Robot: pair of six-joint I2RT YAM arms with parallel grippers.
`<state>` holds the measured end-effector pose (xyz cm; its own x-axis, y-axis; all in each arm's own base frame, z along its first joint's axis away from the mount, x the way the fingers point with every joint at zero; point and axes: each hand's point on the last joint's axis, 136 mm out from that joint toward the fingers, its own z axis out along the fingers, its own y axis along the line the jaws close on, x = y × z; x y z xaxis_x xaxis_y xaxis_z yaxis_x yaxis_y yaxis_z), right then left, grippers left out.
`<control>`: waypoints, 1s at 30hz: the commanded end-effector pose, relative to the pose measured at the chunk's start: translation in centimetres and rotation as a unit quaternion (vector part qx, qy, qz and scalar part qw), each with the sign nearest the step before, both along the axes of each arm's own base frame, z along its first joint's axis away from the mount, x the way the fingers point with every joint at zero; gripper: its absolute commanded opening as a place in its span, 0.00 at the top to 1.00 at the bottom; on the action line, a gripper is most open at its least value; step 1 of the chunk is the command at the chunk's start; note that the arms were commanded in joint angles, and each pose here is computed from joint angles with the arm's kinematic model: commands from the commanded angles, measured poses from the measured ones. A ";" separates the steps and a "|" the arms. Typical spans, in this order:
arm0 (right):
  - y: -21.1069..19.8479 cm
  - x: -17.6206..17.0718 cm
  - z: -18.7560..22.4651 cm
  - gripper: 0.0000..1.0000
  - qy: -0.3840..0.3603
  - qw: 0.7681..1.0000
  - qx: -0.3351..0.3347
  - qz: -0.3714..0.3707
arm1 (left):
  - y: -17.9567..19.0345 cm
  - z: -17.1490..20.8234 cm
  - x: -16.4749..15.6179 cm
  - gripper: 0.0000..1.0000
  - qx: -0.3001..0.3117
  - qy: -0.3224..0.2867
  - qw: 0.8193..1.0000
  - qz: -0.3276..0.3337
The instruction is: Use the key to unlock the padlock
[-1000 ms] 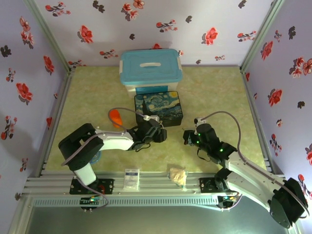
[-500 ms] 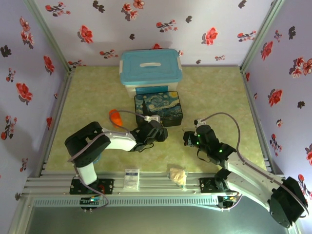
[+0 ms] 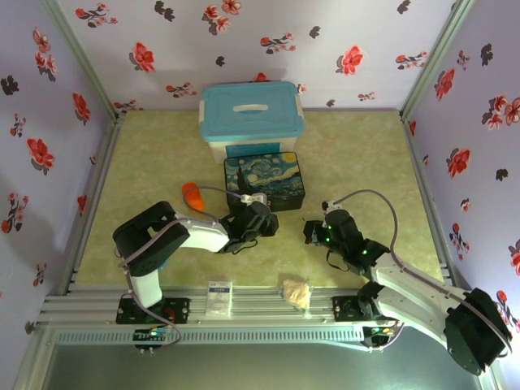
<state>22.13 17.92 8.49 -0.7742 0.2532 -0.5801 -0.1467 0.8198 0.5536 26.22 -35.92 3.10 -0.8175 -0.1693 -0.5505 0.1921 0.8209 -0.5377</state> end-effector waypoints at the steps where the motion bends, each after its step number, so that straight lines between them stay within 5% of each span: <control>1: 1.8 -0.6 0.2 1.00 0.008 0.998 0.055 0.036 | 0.2 0.6 0.0 0.82 -0.006 -0.011 1.000 0.007; 10: 4.4 -1.9 -0.2 1.00 0.089 0.969 0.195 0.124 | -0.1 2.5 -0.5 0.89 -0.104 -0.001 0.994 0.029; 30: 6.7 0.1 -1.3 1.00 0.136 0.952 0.253 0.108 | -0.8 6.5 0.0 0.97 -0.242 0.008 0.969 0.056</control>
